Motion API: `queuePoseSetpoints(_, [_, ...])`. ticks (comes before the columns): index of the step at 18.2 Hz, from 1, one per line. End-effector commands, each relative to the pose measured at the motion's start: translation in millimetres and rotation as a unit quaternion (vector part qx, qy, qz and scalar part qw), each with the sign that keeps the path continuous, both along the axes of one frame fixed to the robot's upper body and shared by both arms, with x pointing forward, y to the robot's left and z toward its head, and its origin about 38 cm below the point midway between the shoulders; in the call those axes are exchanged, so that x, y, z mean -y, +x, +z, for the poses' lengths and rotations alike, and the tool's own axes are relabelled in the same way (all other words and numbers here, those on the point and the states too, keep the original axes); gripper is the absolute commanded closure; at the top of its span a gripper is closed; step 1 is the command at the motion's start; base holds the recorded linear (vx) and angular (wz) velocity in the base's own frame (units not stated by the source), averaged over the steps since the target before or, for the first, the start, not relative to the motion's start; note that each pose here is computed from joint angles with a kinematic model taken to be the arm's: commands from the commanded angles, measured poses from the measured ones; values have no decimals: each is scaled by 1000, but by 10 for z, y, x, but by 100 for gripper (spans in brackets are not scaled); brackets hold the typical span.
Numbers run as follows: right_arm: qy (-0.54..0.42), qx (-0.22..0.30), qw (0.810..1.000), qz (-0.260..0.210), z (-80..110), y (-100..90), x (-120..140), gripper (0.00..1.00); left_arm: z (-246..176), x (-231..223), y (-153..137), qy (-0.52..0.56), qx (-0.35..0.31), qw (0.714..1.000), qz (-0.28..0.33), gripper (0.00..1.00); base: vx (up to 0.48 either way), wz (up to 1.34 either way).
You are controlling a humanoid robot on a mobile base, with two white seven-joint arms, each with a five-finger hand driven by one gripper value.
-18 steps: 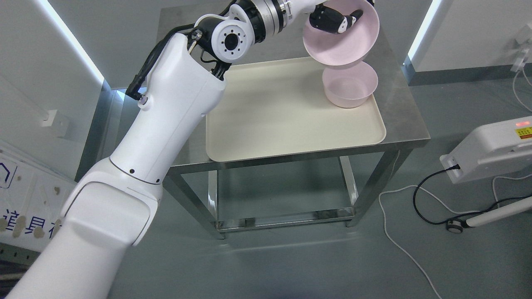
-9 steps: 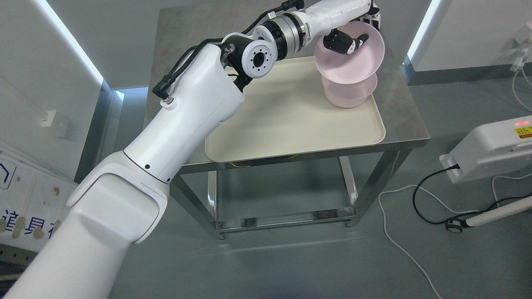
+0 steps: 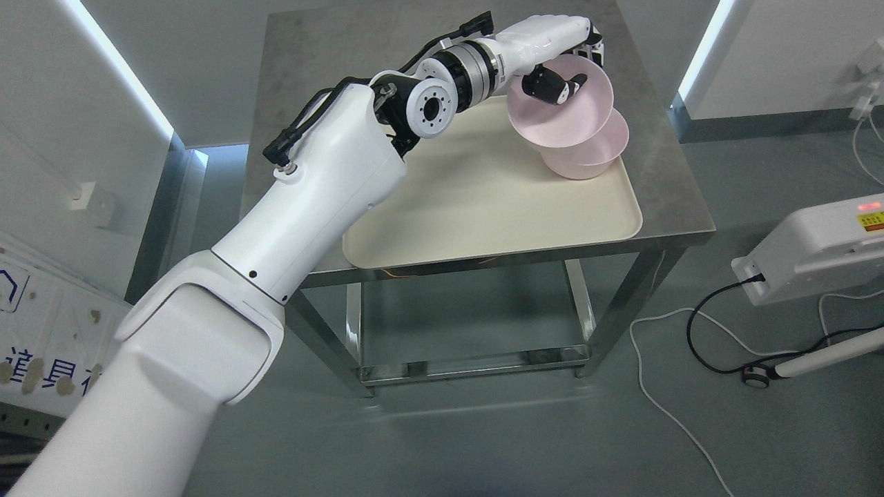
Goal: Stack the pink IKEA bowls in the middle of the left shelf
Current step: 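Lift the pink bowl and carry it over the other pink bowl, then lower the held bowl into the other pink bowl and release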
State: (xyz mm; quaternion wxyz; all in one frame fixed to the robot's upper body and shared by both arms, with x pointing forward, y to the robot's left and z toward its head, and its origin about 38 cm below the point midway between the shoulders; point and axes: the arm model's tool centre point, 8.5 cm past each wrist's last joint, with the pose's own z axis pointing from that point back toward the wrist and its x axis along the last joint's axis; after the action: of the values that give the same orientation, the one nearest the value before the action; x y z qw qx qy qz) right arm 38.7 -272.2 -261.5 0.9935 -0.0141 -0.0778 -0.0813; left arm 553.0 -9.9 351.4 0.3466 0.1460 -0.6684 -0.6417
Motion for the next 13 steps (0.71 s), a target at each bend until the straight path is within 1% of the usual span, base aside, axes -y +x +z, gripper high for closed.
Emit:
queuePoseSetpoints(1, [-9, 0, 1000, 0, 11, 0, 112, 0, -77, -175, 129, -24, -35, 999, 24, 95, 0, 0])
queuePoseSetpoints(6, [-9, 0, 1000, 0, 11, 0, 112, 0, 29, -163, 121, -59, -39, 997, 19, 92, 0, 0])
queuePoseSetpoints(8, [-9, -1, 1000, 0, 11, -10, 112, 0, 43, -157, 116, -62, -40, 997, 16, 89, 0, 0])
queuePoseSetpoints(10, [-9, 0, 1000, 0, 11, 0, 112, 0, 41, -160, 119, -62, -40, 997, 17, 73, 0, 0])
queuePoseSetpoints(13, [-9, 0, 1000, 0, 11, 0, 112, 0, 74, -181, 128, -70, -40, 997, 19, 63, 6, -39])
